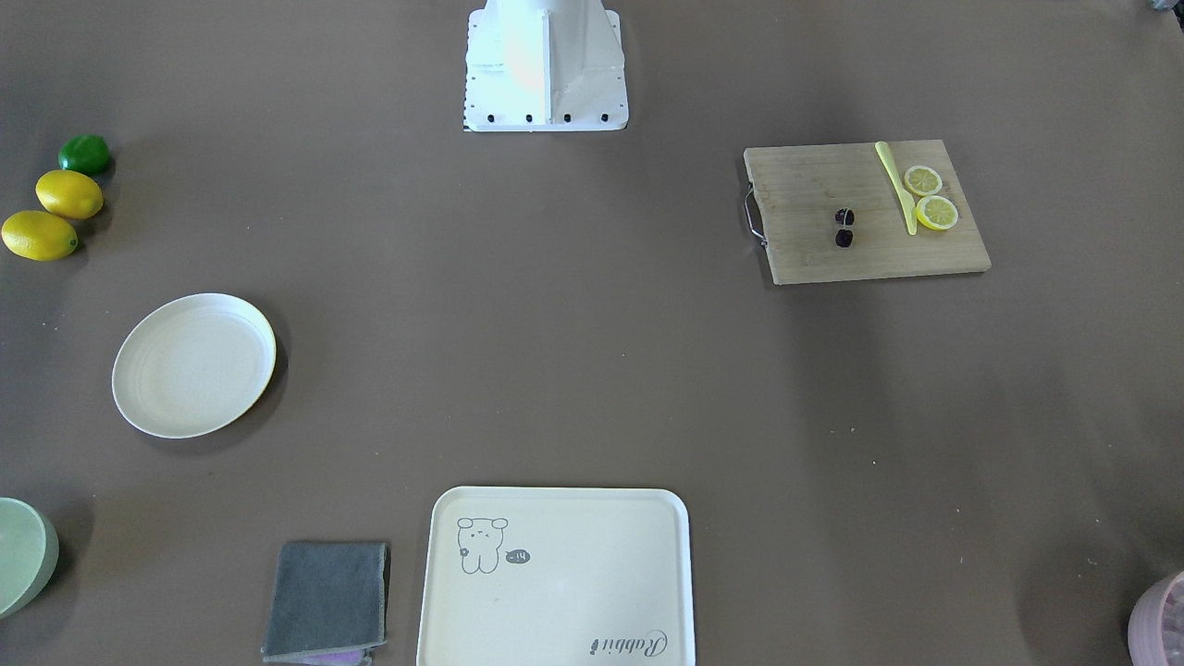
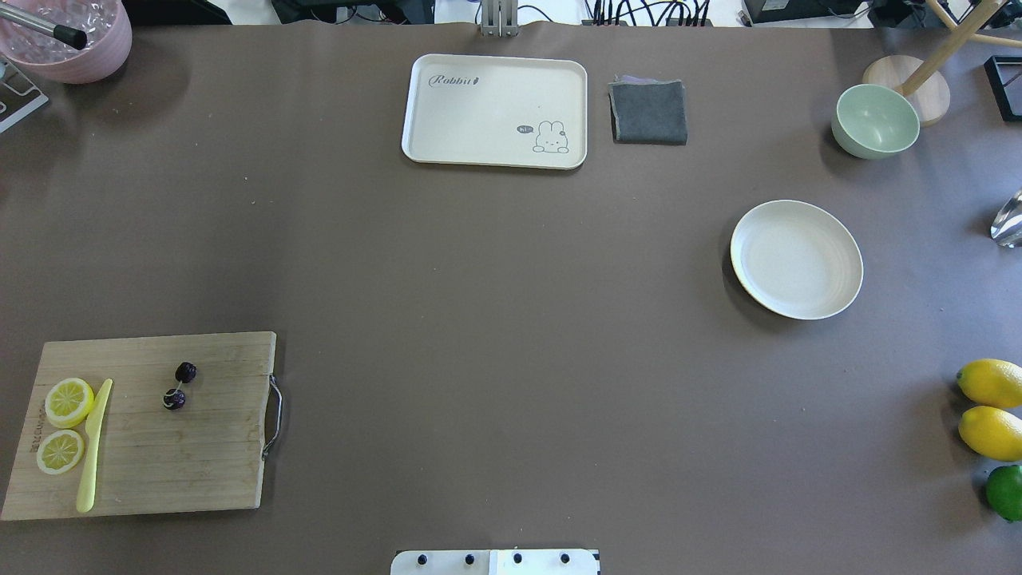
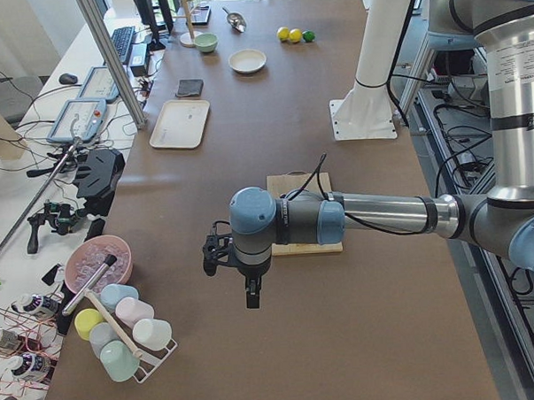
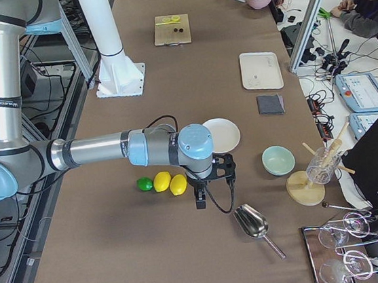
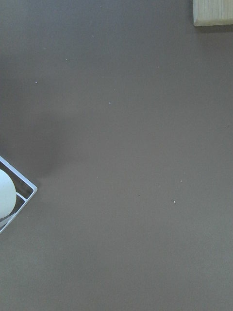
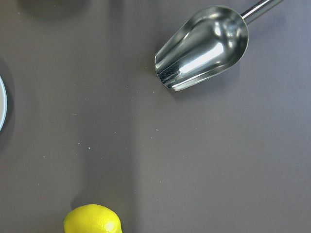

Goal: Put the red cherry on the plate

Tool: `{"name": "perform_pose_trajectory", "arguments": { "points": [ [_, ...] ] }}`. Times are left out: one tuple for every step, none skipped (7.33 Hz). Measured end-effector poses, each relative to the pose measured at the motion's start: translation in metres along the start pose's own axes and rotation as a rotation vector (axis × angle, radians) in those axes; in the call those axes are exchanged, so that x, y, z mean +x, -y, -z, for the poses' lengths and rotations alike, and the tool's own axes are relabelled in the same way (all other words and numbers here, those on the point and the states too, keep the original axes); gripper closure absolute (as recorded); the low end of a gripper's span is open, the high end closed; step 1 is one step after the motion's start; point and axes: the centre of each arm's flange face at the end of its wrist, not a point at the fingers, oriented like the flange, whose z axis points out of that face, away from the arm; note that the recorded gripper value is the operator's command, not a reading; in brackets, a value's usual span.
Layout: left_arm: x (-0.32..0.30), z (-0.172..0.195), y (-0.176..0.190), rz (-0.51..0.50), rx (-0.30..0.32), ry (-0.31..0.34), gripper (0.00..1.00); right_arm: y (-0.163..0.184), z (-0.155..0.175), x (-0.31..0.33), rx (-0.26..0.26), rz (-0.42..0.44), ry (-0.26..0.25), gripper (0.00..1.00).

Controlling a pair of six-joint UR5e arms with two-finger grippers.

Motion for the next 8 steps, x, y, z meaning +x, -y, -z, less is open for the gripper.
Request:
{"name": "perform_pose_trajectory", "arguments": {
  "points": [
    [0.001,0.001,0.0,-0.002,0.002,0.001,0.02,0.0,0.0,0.0,0.0,0.0,0.0,0.0],
    [0.002,0.002,0.0,-0.004,0.004,0.001,0.02,0.0,0.0,0.0,0.0,0.0,0.0,0.0],
    [0.003,0.003,0.001,-0.009,0.008,0.001,0.02,0.0,0.0,0.0,0.0,0.0,0.0,0.0],
    [0.004,0.003,0.002,-0.016,0.015,0.001,0.02,-0.001,0.0,0.0,0.0,0.0,0.001,0.0],
    [0.005,0.005,0.004,-0.028,0.027,0.002,0.02,-0.001,0.0,-0.001,0.001,0.0,0.002,0.0],
    [0.009,0.008,0.006,-0.043,0.044,0.003,0.02,0.0,0.002,-0.002,0.012,0.007,0.002,0.0],
    [0.015,0.015,0.01,-0.063,0.066,0.003,0.02,0.003,0.005,-0.005,0.039,0.032,0.0,0.0],
    [0.021,0.022,0.017,-0.097,0.107,0.009,0.02,0.008,0.011,-0.01,0.088,0.08,-0.011,0.0]
  ]
}}
